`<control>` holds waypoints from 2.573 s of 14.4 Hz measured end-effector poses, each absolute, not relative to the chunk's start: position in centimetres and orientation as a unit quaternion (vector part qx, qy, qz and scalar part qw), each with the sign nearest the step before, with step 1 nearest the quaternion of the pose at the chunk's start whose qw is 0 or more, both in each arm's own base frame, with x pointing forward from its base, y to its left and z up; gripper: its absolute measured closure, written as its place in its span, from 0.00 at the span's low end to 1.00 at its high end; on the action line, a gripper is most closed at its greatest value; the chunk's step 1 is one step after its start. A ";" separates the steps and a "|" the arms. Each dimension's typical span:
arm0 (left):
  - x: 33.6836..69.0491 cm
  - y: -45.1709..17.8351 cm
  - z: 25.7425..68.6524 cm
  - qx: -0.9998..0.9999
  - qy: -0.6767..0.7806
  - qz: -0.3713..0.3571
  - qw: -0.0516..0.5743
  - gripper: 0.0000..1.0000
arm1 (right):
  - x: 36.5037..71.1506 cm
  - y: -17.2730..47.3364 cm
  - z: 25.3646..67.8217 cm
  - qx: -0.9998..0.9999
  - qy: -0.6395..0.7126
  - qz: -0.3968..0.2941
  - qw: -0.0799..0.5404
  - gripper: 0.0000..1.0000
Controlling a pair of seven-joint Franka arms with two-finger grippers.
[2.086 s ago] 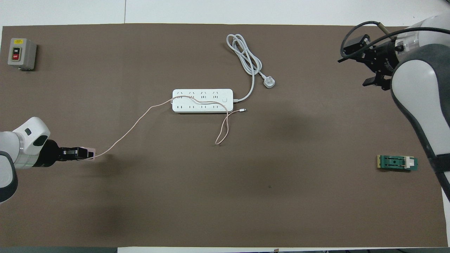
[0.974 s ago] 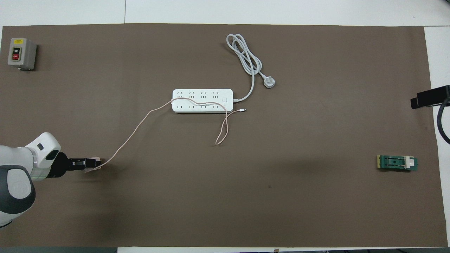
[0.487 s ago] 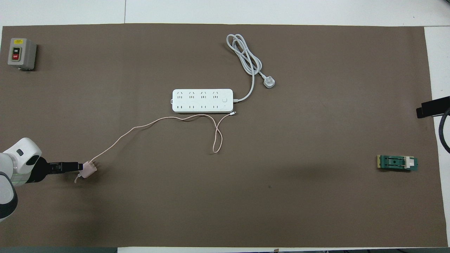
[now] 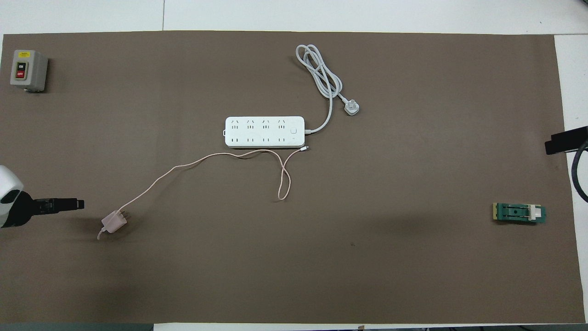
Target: Unplug charger and place it aside
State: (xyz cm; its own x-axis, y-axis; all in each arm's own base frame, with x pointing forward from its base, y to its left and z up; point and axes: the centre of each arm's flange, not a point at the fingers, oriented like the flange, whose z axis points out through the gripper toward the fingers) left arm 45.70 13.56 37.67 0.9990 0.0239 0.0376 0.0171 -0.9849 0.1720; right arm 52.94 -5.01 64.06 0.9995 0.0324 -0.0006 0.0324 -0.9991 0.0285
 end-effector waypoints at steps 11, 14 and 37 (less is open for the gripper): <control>53.1 8.3 52.7 0.991 0.118 0.035 0.051 0.00 | 52.8 -4.7 64.1 1.000 0.012 0.002 0.003 0.00; 54.1 4.8 55.7 0.988 0.147 0.029 0.048 0.00 | 52.8 -4.7 64.1 1.000 0.011 0.002 0.001 0.00; 53.6 -3.0 61.8 0.999 0.044 -0.001 0.024 0.00 | 52.7 -4.3 64.3 1.000 0.014 0.004 0.000 0.00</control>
State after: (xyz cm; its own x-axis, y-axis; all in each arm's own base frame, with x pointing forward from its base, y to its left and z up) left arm 53.61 -3.04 61.80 0.9961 0.0883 -0.0049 0.0884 -0.9949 0.0482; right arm 52.74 -4.30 64.33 0.9996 0.0276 0.0075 0.0276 -0.9996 0.0005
